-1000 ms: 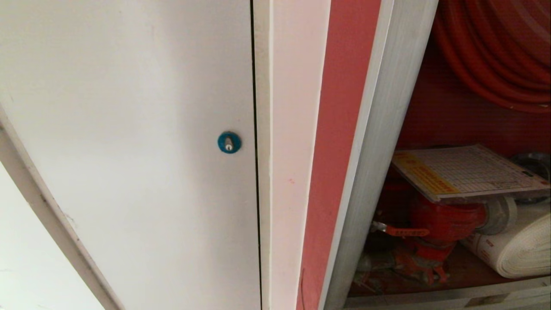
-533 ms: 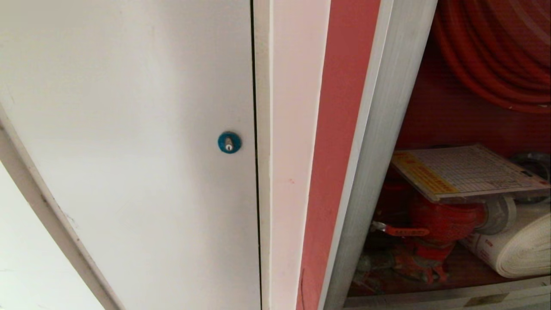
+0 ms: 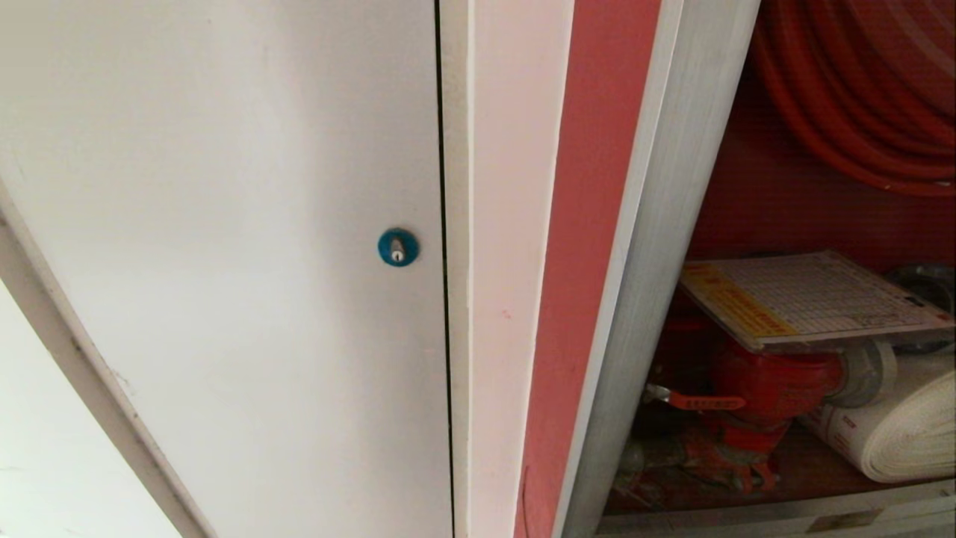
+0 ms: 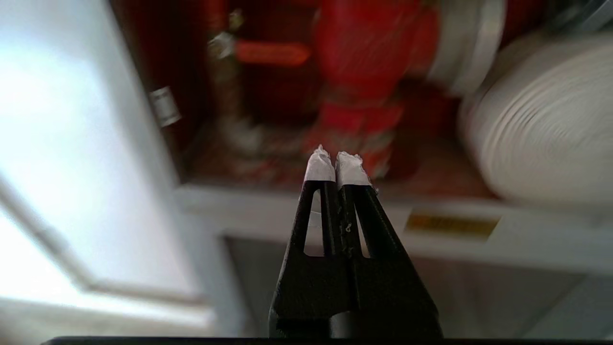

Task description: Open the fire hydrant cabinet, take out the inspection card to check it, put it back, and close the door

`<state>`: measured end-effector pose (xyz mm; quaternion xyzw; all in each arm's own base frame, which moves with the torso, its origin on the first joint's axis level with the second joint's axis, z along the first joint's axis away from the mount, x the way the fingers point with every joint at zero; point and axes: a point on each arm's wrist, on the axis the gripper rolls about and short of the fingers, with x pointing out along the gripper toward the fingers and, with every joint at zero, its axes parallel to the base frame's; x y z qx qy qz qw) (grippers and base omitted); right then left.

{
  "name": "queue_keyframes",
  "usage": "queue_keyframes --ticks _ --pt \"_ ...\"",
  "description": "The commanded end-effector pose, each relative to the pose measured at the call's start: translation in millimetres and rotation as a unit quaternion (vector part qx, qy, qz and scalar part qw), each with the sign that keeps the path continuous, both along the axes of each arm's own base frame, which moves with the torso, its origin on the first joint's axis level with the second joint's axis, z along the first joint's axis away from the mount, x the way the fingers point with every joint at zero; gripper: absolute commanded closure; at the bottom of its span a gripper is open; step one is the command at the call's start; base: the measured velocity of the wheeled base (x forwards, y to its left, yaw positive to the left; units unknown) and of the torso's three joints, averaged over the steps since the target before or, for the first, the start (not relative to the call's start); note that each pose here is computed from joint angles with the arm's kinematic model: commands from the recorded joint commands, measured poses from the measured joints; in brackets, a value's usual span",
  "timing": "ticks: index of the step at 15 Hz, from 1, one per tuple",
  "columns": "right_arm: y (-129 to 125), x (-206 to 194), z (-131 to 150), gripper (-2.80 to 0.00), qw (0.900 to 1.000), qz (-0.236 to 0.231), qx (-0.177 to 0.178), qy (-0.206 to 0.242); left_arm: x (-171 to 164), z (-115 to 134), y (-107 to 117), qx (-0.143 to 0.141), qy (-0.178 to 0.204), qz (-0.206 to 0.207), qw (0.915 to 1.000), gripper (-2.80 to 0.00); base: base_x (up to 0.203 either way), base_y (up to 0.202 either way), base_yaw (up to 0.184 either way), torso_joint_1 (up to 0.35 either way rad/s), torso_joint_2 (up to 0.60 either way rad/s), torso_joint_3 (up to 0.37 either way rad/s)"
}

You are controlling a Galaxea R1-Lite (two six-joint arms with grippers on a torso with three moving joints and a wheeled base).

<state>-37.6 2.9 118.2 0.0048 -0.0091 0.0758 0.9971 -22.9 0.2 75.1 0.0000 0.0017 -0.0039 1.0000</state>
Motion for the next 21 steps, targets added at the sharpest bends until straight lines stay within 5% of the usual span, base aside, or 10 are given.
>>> queue_keyframes --ticks 1,9,21 --pt "-0.6 3.8 -15.1 0.0 1.0 -0.015 -0.015 -0.018 0.0 0.3 0.0 0.0 0.0 0.0 1.0 0.0 0.0 0.0 0.0 0.0 0.0 0.0" --pt "-2.6 14.9 -35.6 0.0 0.996 -0.063 -0.048 -0.03 0.1 -0.1 0.0 0.0 0.001 0.001 1.0 0.0 0.0 0.0 0.0 0.0 0.0 0.0" --pt "-2.9 15.2 -43.3 0.0 0.997 -0.068 -0.023 0.011 0.1 -0.1 0.0 0.0 0.001 0.001 1.0 0.0 0.0 0.0 0.0 0.0 0.0 0.0"
